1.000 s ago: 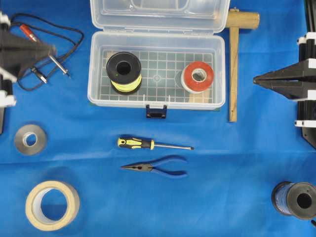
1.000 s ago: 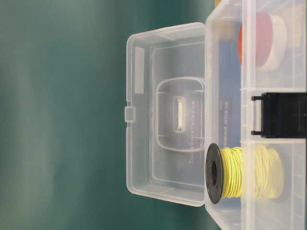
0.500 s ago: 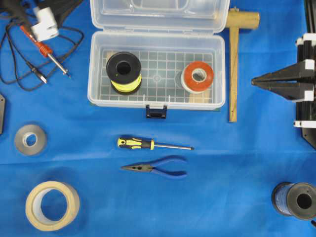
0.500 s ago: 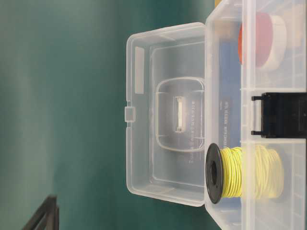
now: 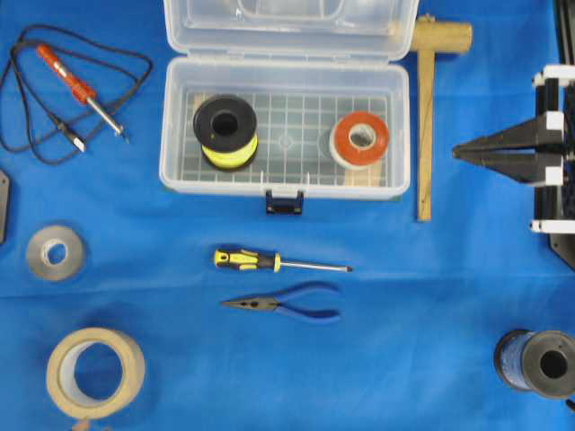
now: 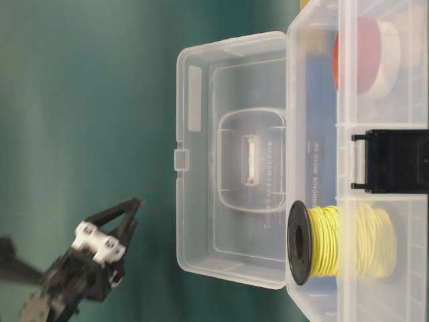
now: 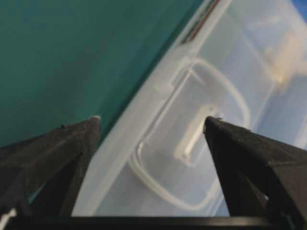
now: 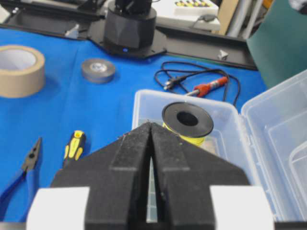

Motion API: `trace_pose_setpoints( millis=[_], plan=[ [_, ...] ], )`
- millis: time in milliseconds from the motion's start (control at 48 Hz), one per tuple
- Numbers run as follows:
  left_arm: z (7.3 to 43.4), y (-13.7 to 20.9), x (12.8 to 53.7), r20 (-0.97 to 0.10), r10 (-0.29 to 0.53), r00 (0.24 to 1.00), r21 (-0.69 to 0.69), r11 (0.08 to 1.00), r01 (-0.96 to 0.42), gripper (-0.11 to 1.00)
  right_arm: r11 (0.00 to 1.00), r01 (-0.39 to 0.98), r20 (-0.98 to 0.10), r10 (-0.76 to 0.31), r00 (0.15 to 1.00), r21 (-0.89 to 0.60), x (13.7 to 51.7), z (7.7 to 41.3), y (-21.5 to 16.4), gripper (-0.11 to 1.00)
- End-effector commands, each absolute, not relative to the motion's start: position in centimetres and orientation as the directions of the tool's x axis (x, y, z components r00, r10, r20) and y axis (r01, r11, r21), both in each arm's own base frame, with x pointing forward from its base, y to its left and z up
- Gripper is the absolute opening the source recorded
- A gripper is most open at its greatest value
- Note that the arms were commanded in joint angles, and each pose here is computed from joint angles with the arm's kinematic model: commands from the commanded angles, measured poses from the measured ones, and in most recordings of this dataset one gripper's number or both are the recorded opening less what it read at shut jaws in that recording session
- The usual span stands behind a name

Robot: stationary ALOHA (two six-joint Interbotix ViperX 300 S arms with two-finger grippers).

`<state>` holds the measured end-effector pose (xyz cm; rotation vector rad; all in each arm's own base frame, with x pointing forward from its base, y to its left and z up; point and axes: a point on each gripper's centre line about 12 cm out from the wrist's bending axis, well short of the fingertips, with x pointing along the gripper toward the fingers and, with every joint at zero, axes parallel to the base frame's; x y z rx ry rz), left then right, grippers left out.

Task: Close the tool box with the left arm.
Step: 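Move the left gripper up toward the raised clear lid of the tool box, then push the clear lid forward with the left gripper, swinging it down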

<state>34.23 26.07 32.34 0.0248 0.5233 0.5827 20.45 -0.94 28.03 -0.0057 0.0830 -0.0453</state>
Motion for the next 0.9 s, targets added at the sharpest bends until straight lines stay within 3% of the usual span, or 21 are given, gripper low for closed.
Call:
trace_pose_setpoints(
  millis=[0,313,875],
  plan=[
    [33.6,27.5,35.4,-0.487,0.528,0.695,0.167,0.838,-0.520,0.90,0.999,0.047,-0.080,-0.047,0.996,-0.006,20.8,28.4,-1.0,0.00],
    [30.1,30.4,37.5,-0.652,0.468,0.597,0.141,0.848,-0.510,0.90,0.999,0.047,-0.103,-0.047,0.994,-0.003,21.1,27.9,-1.0,0.00],
    [29.7,26.8,37.8,-0.752,0.368,0.547,0.119,0.892,-0.436,0.90,0.999,0.047,-0.104,-0.047,0.993,-0.003,21.1,27.8,-1.0,0.00]
  ],
)
